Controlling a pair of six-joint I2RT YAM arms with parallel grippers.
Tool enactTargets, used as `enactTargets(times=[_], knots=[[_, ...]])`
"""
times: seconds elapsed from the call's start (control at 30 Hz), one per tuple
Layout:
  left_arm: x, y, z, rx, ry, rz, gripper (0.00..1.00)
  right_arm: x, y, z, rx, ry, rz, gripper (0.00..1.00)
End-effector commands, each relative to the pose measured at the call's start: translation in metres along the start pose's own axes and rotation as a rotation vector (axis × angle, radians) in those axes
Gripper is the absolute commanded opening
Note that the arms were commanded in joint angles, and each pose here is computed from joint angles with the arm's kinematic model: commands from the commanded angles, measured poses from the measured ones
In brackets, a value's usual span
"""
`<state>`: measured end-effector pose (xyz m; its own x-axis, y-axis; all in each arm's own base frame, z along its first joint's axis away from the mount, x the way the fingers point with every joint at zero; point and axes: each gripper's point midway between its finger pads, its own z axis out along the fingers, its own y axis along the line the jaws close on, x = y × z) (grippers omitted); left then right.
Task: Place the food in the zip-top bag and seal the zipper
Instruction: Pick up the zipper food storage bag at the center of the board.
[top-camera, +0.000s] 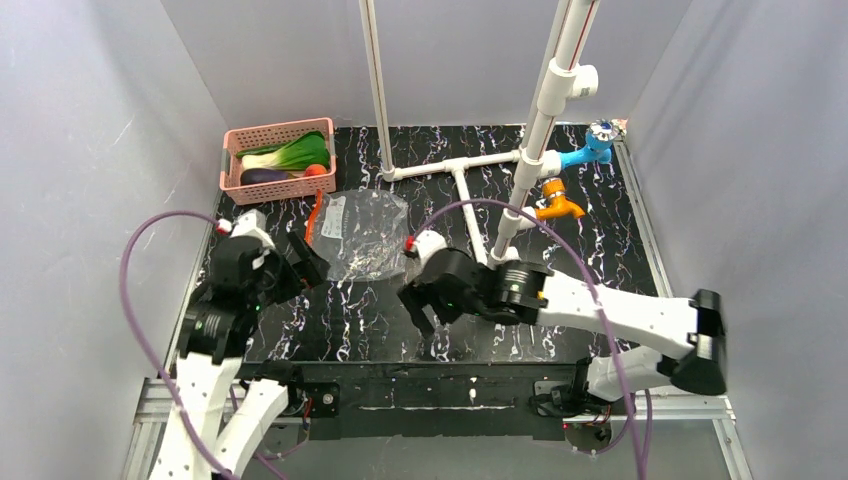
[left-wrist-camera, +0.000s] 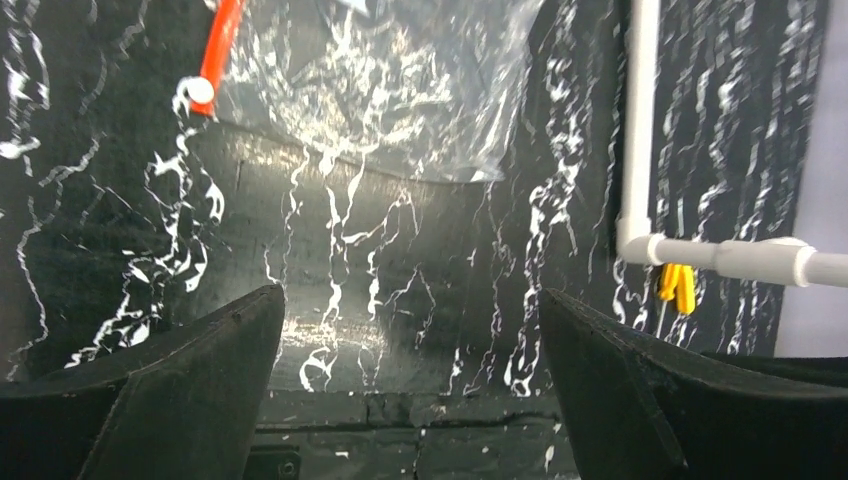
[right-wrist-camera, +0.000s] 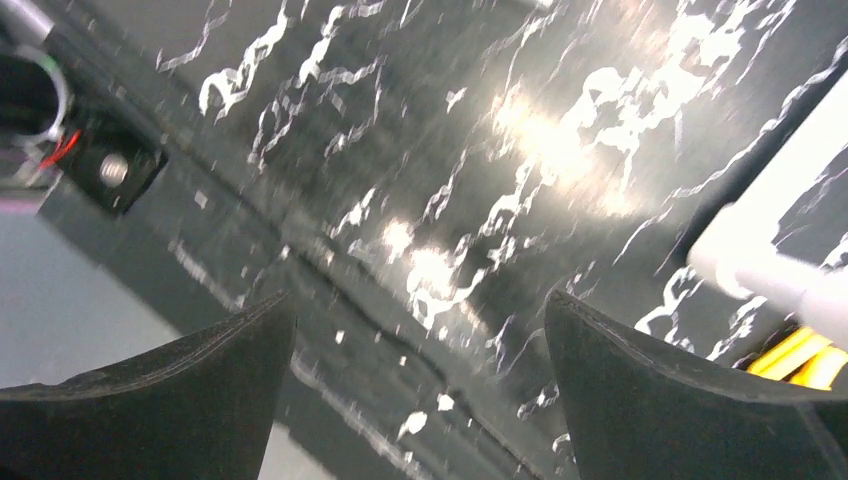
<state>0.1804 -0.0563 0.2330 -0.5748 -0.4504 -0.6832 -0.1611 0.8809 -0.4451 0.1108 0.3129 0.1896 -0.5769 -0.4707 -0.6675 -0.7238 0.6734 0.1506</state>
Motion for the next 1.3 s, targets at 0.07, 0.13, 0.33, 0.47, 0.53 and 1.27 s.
enactTargets(times=[0.07,0.13,0.33,0.47,0.53,1.27], knots=[[-0.002,-0.002,0.044,-0.049,0.127,0.026,0.99,-0.058,-0.015,0.035,0.237,-0.067,-0.136,1.0],[-0.014,-0.002,0.063,-0.039,0.15,0.025,0.99,-0.061,-0.013,0.048,0.253,-0.031,-0.181,1.0],[-0.04,0.029,0.148,-0.106,0.296,-0.078,1.0,-0.063,0.001,0.058,0.216,0.027,-0.19,1.0],[-0.048,0.064,0.197,-0.225,0.386,-0.106,0.99,-0.058,0.006,0.053,0.168,0.022,-0.154,1.0],[-0.053,0.07,0.215,-0.217,0.406,-0.121,0.99,-0.057,0.005,0.049,0.152,0.017,-0.141,1.0],[-0.027,0.073,0.274,-0.032,0.485,-0.005,0.65,-0.052,0.015,0.029,-0.021,0.046,-0.057,1.0]])
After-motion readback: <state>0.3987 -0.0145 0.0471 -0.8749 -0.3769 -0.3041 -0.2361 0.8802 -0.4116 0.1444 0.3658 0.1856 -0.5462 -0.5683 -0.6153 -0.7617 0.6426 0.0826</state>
